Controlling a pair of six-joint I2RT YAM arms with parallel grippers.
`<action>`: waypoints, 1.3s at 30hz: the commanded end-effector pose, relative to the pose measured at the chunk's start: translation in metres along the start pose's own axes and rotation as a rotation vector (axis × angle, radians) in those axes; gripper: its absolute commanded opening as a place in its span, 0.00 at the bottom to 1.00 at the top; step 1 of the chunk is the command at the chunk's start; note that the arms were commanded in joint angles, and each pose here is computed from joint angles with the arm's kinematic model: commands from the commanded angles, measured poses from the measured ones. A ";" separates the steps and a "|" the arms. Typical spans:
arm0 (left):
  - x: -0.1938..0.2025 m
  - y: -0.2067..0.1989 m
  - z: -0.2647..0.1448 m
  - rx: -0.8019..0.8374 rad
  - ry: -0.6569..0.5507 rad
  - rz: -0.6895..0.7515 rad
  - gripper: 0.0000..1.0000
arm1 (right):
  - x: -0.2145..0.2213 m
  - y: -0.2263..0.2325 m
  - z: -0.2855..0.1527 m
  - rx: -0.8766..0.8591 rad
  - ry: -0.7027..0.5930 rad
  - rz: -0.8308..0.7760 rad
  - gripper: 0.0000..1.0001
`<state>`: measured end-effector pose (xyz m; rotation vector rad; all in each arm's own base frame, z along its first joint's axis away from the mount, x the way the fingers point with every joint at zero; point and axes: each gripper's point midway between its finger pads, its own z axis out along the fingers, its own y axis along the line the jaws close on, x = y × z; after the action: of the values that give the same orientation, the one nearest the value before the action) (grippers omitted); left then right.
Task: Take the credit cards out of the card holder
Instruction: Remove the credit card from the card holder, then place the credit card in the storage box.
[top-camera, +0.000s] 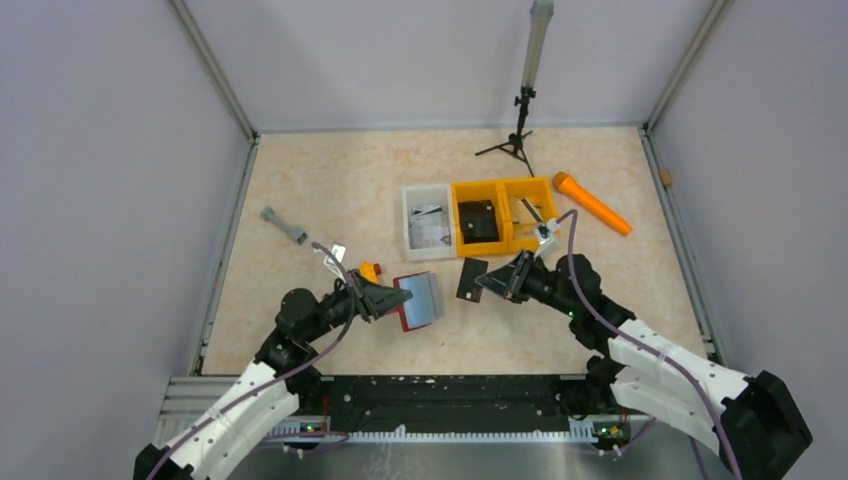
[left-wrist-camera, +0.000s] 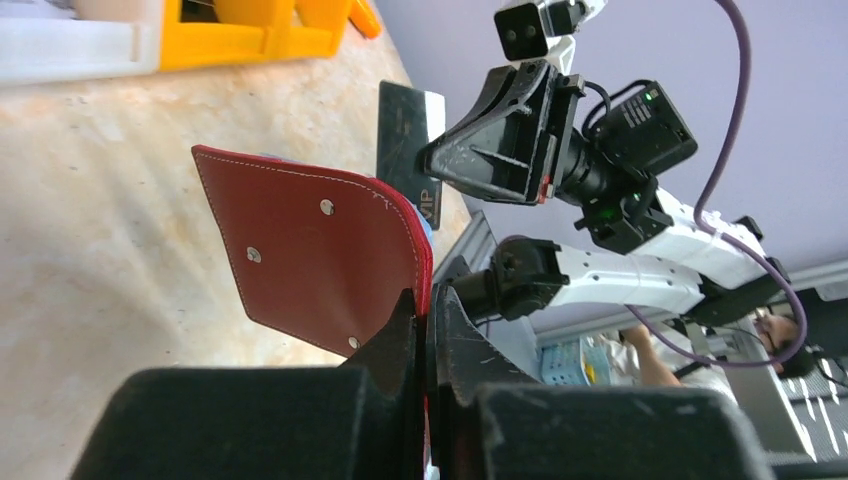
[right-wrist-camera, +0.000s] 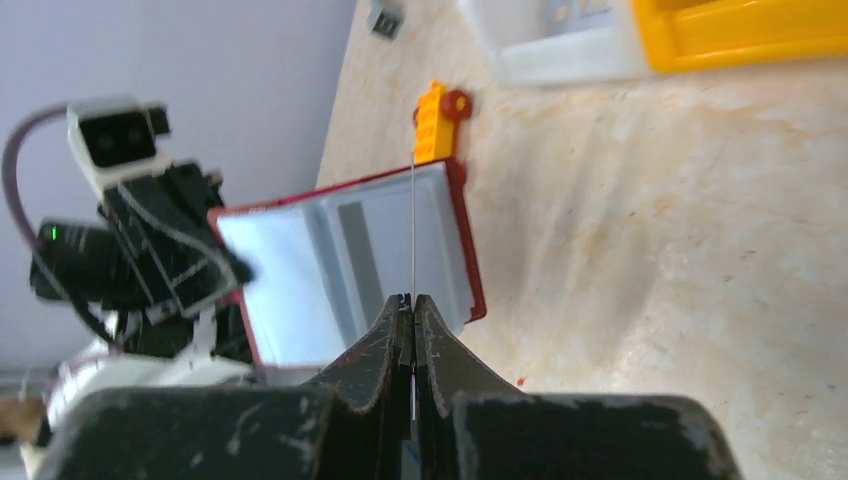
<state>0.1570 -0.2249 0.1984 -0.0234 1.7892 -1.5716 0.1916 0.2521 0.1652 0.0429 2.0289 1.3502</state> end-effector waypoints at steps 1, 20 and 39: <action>-0.023 -0.007 -0.005 -0.038 -0.095 0.083 0.00 | -0.058 -0.008 0.006 0.113 -0.281 0.198 0.00; -0.019 -0.017 -0.013 -0.006 -0.080 0.107 0.00 | -0.158 -0.034 0.040 0.130 -1.032 0.548 0.00; -0.014 -0.008 -0.024 -0.068 -0.078 0.138 0.00 | -0.164 -0.085 0.107 0.053 -1.132 0.688 0.00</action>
<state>0.1496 -0.2020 0.1839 -0.0208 1.8408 -1.3902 0.3886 0.2418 0.1233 1.2737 1.2578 1.0682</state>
